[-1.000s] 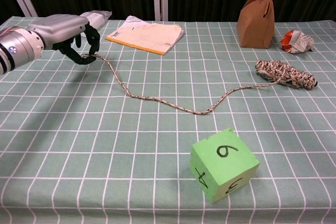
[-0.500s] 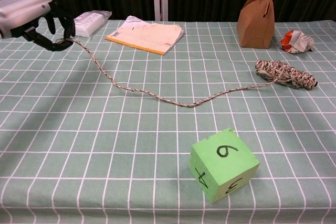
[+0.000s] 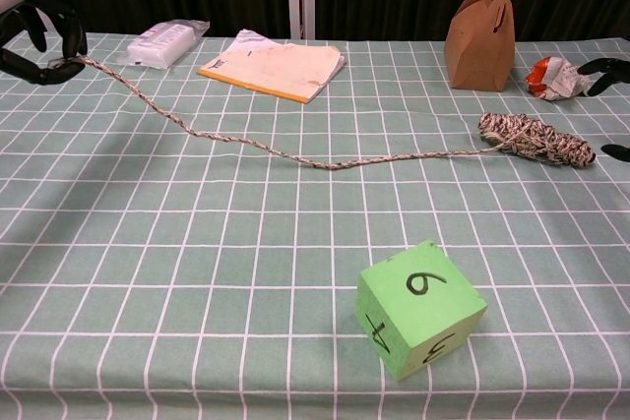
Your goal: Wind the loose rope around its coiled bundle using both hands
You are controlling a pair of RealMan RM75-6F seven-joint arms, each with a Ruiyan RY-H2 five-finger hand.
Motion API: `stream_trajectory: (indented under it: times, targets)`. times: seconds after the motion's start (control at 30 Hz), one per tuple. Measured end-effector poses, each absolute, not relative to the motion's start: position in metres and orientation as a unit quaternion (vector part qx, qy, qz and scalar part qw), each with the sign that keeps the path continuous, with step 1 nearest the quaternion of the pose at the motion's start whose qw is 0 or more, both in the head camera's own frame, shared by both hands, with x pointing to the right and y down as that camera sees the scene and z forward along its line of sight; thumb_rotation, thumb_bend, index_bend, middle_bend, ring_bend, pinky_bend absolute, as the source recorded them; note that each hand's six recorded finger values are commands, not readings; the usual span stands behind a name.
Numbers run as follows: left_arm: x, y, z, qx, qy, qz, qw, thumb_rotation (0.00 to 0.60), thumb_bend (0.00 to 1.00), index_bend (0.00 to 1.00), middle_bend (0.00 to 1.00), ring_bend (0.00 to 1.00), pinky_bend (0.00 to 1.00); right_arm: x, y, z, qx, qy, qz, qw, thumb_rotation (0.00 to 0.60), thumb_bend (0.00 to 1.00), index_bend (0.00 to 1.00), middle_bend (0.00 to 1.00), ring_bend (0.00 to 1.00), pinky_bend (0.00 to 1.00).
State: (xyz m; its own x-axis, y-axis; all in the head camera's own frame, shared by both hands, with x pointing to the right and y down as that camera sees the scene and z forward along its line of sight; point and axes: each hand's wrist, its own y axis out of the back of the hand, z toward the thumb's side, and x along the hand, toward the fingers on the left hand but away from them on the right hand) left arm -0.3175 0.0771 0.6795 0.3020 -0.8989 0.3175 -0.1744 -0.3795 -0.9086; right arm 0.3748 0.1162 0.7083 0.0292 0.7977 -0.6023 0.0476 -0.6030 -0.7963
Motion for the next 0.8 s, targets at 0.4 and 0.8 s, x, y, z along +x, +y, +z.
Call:
stream_trajectory:
  times: [0.4,0.8]
  targets:
    - [-0.319,0.075,0.681,-0.699,0.384,-0.451,0.401,0.600,0.52,0.78,0.47,0.39,0.49,0.361,0.115,0.741,-0.639,-0.323,0.635,0.290,0.600,0.32,0.31,0.34,0.23,0.35]
    - [-0.319,0.075,0.684,-0.701,0.382,-0.454,0.395,0.600,0.52,0.78,0.47,0.39,0.49,0.353,0.116,0.750,-0.637,-0.326,0.634,0.294,0.600,0.32,0.39,0.39,0.28,0.38]
